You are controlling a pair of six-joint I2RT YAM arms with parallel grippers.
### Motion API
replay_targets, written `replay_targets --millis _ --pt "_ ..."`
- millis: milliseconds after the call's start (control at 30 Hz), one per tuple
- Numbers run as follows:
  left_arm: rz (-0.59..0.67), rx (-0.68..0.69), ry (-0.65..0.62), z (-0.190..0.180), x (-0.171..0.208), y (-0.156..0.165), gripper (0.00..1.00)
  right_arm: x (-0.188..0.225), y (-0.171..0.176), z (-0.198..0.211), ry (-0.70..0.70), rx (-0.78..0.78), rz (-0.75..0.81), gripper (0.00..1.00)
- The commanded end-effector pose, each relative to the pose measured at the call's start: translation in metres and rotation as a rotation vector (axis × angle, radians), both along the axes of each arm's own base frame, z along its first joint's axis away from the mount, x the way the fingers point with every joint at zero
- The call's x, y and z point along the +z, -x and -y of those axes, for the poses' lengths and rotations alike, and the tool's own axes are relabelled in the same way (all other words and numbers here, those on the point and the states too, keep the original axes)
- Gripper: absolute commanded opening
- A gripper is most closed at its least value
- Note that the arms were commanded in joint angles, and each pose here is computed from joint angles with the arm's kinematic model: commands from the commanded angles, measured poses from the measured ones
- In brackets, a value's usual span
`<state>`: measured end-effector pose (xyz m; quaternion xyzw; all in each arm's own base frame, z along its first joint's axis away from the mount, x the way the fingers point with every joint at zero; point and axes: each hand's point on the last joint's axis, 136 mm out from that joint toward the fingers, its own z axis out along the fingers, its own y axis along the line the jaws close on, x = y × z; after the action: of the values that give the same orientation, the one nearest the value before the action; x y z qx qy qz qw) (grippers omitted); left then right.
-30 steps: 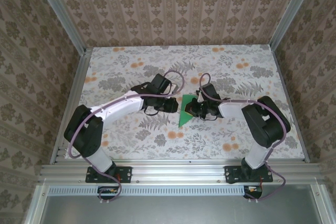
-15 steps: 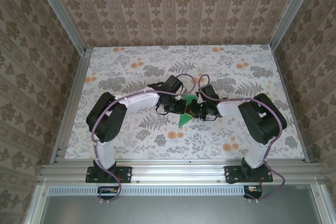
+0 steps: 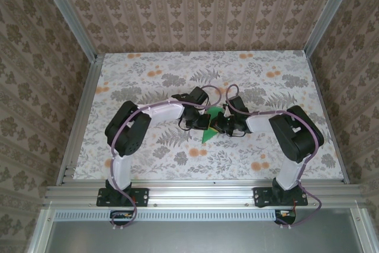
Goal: Fold a paper plane with a square sheet of paper (pick it up from the middle)
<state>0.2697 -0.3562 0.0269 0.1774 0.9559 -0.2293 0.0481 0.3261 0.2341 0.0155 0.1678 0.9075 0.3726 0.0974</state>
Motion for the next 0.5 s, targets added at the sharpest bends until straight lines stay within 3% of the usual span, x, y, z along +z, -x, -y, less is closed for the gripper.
replay_targets --millis 0,300,467 --pt "-0.02 0.027 -0.038 -0.004 -0.005 0.0 0.0 0.009 -0.002 -0.003 -0.052 -0.01 0.007 0.08" --pt "-0.034 0.058 -0.101 -0.015 -0.021 0.0 0.0 0.04 -0.003 0.01 -0.075 -0.036 0.094 0.13" --pt "-0.043 0.06 -0.125 -0.021 -0.028 0.004 0.0 0.036 0.008 0.023 -0.032 -0.043 0.09 0.14"
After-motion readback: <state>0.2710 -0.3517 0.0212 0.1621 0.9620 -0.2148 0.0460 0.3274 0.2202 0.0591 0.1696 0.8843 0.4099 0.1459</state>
